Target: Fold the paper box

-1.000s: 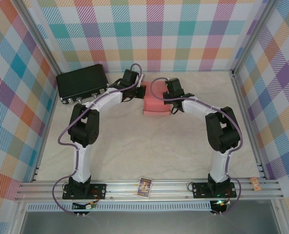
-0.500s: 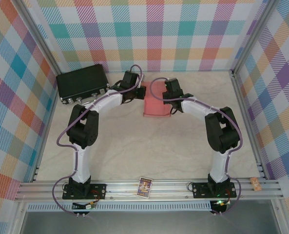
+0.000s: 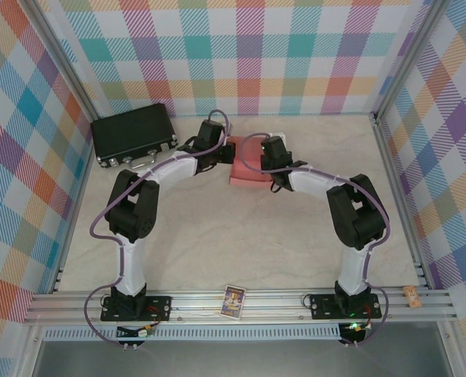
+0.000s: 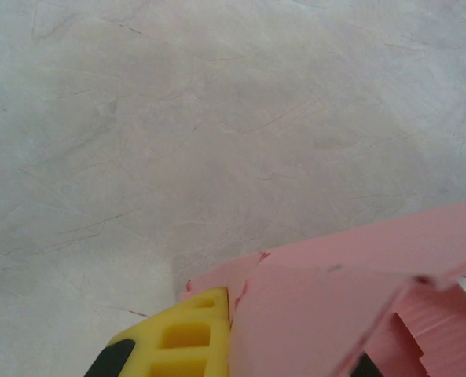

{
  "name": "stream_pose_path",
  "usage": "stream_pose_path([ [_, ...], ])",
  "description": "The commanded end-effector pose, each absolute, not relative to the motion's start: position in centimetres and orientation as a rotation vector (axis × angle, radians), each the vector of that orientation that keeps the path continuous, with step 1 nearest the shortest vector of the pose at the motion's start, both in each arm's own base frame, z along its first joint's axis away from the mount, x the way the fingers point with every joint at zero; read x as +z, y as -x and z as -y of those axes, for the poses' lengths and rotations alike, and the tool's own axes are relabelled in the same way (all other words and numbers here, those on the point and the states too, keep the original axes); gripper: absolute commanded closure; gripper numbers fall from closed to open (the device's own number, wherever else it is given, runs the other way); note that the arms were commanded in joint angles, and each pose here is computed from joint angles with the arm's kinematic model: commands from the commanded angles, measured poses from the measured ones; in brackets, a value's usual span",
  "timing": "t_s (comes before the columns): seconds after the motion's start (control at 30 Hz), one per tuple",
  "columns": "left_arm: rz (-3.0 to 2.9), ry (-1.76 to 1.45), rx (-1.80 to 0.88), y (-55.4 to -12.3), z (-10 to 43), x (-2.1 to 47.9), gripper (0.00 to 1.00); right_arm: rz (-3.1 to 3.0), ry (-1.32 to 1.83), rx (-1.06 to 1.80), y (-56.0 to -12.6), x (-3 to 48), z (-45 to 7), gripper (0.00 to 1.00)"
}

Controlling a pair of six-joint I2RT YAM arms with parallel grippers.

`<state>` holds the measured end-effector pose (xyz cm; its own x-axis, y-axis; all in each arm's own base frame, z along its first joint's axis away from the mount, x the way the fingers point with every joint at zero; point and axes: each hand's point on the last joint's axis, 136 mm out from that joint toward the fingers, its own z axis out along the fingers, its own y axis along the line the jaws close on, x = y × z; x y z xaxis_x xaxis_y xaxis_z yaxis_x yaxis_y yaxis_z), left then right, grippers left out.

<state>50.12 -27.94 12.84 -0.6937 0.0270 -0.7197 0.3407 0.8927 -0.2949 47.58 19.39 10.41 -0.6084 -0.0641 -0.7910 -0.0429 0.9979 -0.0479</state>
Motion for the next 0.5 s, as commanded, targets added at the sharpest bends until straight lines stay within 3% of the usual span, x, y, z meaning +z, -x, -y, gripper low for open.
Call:
stream_pose_path([
  [0.0, -2.262, -0.239, -0.589, -49.1, 28.9, 14.5, 1.0, -2.206, 0.033, -0.038, -46.7, 10.9, -19.3, 0.98],
  [0.47, -2.223, -0.25, -0.597, -47.3, 29.2, 13.6, 1.0, -2.187, 0.039, -0.09, -45.0, 10.2, -19.7, 0.98],
])
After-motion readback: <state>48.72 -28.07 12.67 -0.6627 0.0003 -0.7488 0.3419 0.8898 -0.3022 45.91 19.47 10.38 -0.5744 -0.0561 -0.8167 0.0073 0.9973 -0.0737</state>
